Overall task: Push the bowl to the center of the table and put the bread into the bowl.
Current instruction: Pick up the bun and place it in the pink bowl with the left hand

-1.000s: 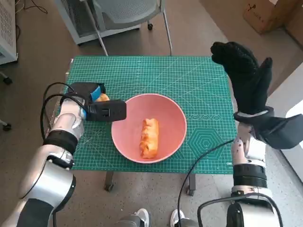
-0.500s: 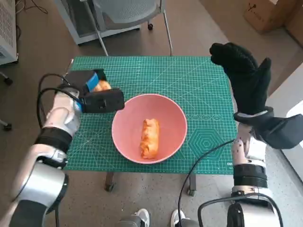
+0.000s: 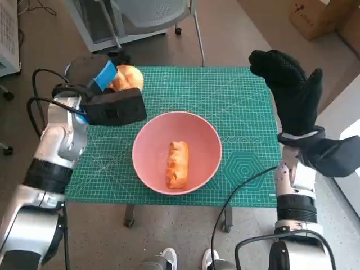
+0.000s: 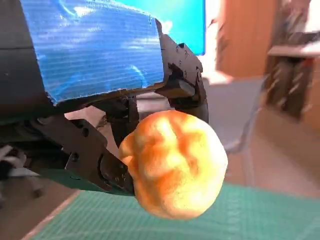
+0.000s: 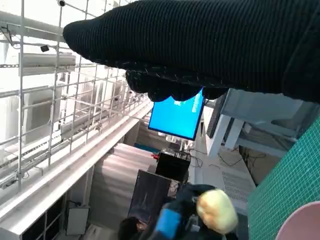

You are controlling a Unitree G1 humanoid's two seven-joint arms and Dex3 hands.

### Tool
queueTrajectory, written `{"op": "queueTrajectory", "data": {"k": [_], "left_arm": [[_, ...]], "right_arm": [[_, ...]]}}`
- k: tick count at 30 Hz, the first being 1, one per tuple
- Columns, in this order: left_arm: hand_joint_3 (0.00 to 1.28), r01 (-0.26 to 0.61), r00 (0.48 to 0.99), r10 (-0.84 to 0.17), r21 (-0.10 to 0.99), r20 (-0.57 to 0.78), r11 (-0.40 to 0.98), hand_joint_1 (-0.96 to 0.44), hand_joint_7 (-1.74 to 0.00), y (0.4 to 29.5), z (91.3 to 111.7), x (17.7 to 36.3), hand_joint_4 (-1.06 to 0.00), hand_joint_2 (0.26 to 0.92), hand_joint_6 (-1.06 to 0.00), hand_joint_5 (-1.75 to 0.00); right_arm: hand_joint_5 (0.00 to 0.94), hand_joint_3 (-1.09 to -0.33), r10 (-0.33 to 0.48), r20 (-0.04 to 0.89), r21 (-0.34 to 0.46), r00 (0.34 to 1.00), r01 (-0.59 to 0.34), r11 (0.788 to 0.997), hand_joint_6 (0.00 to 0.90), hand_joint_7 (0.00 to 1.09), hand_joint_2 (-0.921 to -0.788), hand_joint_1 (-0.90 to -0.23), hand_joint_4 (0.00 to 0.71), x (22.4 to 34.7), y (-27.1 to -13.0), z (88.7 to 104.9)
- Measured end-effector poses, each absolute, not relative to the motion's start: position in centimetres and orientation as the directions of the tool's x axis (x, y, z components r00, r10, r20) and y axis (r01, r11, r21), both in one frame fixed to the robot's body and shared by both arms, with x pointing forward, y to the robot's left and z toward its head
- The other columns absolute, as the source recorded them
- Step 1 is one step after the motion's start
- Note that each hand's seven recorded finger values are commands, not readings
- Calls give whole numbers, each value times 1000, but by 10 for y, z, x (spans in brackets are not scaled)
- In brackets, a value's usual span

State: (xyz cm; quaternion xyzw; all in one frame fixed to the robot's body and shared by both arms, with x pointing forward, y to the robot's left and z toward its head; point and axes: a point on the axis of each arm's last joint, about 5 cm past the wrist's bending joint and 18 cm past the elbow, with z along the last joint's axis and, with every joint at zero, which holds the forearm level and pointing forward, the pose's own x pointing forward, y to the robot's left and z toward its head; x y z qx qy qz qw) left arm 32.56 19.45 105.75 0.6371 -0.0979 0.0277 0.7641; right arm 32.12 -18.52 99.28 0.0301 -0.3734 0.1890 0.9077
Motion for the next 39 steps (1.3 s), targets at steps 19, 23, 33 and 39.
{"op": "queueTrajectory", "data": {"k": [19,23,33,39], "left_arm": [[1,-187,871,-396,941,292,283,3,-1027,153,1066,260,-848,889,-756,-990],[2,-137,862,-436,947,258,289,3,-1030,147,1060,262,-838,893,-747,-1009],[71,-5,882,-450,958,140,288,3,-1152,144,1042,272,-738,912,-608,-1133],[70,100,892,-448,945,54,312,85,-255,144,1037,274,-309,816,-353,-204]], "right_arm": [[3,-544,328,684,-90,652,-370,924,353,1,-921,-526,263,322,-185,992],[2,-545,335,681,-93,651,-376,922,353,2,-921,-530,263,322,-184,992],[2,-543,339,677,-98,653,-377,921,355,2,-921,-537,264,322,-186,993],[1,-543,343,677,-108,651,-374,921,355,2,-921,-537,264,321,-188,995]]}}
